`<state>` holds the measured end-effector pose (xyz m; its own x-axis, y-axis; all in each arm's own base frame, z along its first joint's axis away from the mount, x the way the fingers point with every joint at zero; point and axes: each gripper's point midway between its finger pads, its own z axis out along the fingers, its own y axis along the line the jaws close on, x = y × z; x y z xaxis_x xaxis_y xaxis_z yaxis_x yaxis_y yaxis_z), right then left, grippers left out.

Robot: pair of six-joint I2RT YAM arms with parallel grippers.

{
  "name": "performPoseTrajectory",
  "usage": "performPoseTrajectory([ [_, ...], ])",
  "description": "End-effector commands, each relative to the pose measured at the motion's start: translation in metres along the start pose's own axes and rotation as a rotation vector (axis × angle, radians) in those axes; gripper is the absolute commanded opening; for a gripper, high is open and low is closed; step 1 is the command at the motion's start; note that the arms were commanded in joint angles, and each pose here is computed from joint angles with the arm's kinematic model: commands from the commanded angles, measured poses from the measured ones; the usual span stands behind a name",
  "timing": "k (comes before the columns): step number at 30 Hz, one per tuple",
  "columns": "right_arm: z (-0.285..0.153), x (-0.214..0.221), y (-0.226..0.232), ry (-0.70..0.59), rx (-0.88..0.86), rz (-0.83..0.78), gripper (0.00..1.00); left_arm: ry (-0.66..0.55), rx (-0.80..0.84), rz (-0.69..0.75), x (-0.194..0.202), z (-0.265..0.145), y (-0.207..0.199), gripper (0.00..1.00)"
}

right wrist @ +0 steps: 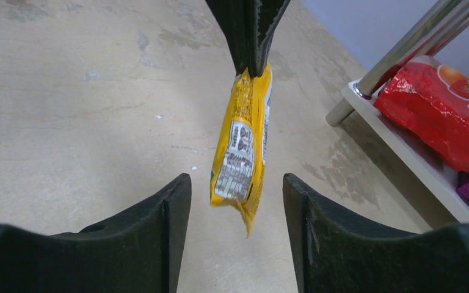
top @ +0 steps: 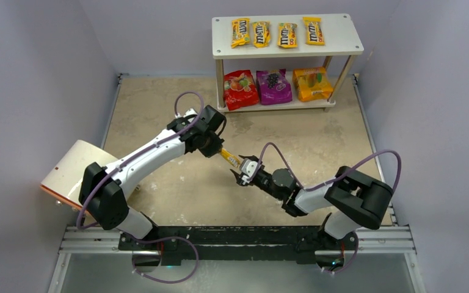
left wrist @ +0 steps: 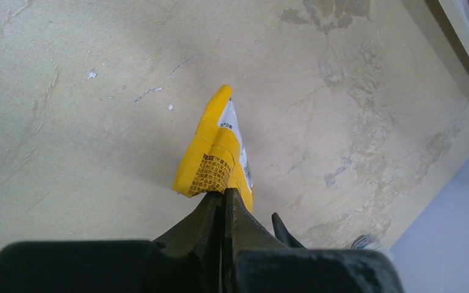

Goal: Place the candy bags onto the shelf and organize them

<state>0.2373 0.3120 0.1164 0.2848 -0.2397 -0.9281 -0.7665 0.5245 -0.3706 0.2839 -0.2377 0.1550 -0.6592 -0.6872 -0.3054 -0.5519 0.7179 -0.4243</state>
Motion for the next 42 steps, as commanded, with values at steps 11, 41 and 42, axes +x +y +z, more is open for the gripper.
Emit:
performPoseTrajectory([
  [11, 0.013, -0.021, -0.008, 0.056, -0.071, -0.037, 0.0, -0.058, 0.155, 0.117, -0.015, -0.029, -0.019, 0.0],
  [41, -0.084, -0.107, 0.07, 0.423, -0.994, 0.593, 0.0, 0.51, 1.002, 1.136, 0.118, -0.131, 0.063, 0.69],
  [42, -0.082, -0.107, 0.07, 0.433, -0.998, 0.595, 0.0, 0.52, 0.983, 1.143, 0.118, -0.127, 0.064, 0.67],
])
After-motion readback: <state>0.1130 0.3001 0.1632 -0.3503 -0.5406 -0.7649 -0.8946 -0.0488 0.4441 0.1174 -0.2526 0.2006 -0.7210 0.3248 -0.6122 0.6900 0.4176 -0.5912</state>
